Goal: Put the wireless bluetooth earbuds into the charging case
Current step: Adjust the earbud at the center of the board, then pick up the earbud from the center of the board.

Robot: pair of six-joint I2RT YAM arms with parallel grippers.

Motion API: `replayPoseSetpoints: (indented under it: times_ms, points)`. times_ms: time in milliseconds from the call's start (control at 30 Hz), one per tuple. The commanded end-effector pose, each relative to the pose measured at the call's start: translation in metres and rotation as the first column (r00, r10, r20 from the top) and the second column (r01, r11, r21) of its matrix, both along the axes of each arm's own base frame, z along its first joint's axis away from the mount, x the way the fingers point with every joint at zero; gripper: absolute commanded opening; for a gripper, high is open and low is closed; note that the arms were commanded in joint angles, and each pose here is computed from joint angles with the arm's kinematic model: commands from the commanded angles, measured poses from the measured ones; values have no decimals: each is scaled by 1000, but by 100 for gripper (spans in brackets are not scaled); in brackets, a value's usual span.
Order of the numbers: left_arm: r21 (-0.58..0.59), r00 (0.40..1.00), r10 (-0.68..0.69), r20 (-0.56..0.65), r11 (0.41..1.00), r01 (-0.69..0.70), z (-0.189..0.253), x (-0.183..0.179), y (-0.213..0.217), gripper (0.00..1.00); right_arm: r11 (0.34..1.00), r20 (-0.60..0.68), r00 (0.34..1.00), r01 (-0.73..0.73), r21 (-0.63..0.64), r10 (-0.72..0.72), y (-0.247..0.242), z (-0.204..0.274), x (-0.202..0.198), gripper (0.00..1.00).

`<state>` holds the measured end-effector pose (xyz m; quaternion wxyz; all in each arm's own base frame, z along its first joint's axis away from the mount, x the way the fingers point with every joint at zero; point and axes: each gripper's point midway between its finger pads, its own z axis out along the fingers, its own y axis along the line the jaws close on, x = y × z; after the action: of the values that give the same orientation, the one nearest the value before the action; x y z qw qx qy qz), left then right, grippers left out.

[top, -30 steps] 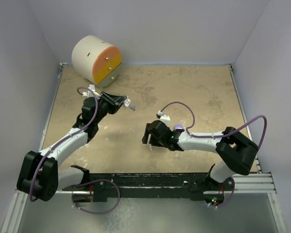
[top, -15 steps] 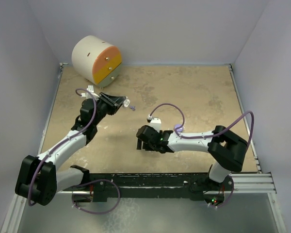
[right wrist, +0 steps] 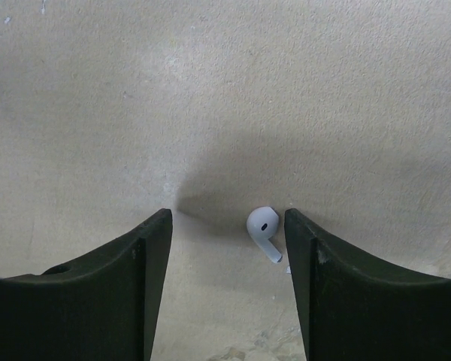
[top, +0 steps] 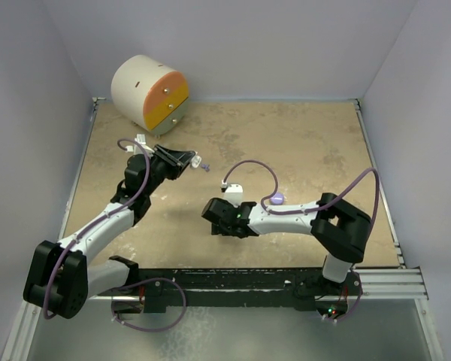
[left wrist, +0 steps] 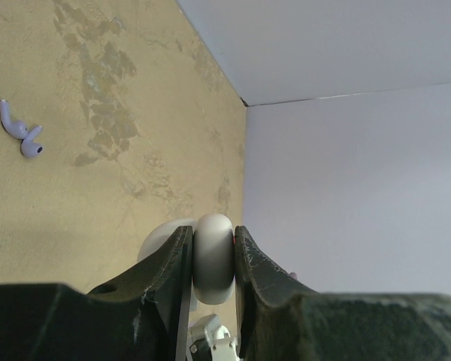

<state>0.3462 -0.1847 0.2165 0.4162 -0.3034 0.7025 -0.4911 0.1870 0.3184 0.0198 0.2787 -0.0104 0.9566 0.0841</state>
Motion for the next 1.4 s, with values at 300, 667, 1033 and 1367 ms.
replayPoseSetpoints:
  times_ms: [300,667,1033,1367]
  points:
    - [-30,998,-1,62,1000,3,15,-2,1,0,977,-118,993,-18,-214,-8,-40,-36,-37,55]
    - [-25,998,-5,63,1000,6,16,0,0,0,974,-144,990,-38,-225,5,-43,-46,-43,49]
    - [-22,998,-7,63,1000,8,16,2,-1,0,978,-168,986,-57,-202,23,-38,-49,-47,42]
    - [-20,998,-6,61,1000,7,15,3,-1,0,977,-181,983,-70,-202,33,-38,-56,-49,34]
